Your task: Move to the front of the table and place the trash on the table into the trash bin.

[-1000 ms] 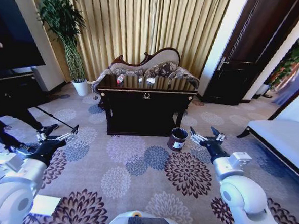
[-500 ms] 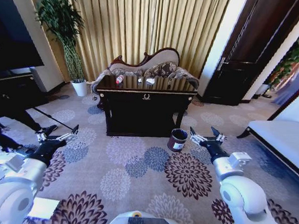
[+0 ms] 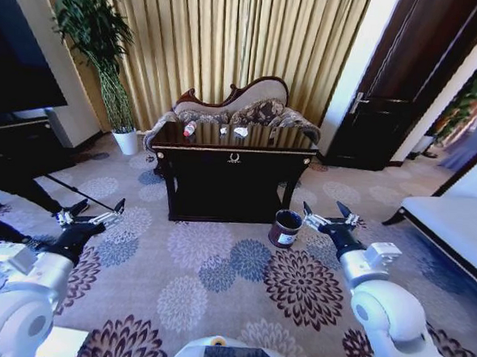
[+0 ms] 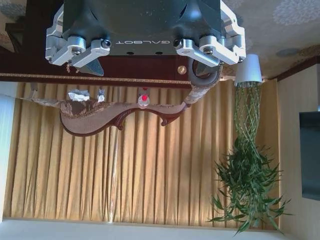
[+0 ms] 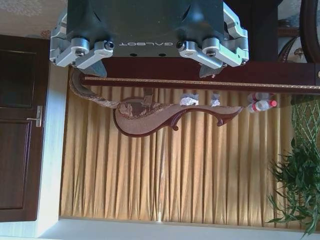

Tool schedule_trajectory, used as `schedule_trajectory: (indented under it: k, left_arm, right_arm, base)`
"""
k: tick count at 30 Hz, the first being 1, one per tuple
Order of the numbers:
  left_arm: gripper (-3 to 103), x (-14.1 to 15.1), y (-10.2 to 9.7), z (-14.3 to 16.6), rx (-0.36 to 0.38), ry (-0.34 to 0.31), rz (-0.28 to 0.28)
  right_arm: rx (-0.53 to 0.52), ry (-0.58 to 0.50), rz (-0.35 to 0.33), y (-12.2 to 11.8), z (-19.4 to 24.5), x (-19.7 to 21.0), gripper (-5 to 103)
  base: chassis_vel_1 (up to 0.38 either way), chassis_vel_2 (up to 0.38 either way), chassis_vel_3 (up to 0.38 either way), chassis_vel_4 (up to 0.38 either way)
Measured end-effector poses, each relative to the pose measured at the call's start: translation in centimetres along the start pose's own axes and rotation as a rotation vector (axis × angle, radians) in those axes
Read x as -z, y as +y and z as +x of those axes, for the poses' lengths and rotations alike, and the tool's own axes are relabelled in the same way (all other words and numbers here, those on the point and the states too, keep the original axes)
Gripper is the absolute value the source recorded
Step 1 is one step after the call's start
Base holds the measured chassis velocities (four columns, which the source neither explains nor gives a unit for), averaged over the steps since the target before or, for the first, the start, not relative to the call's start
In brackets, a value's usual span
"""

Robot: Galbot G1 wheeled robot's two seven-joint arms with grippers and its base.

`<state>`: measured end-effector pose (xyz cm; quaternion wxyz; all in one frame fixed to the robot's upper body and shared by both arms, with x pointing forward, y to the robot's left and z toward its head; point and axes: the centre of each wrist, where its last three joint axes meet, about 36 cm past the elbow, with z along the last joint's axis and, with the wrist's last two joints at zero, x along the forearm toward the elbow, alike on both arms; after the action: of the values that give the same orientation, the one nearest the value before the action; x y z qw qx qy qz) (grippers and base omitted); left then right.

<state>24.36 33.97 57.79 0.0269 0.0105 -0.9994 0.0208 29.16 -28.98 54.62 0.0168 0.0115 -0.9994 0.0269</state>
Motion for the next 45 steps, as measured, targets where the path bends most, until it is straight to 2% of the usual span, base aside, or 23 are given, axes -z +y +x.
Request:
schedule_trajectory:
  k: [45]
  left_arm:
    - [100, -0.21, -0.22, -0.05, -0.008, -0.005, -0.005]
  right_arm:
    - [0.0, -0.008, 0.001, 0.04, 0.0, -0.21, 100]
  base:
    - [-0.14, 0.139, 0.134, -0.145]
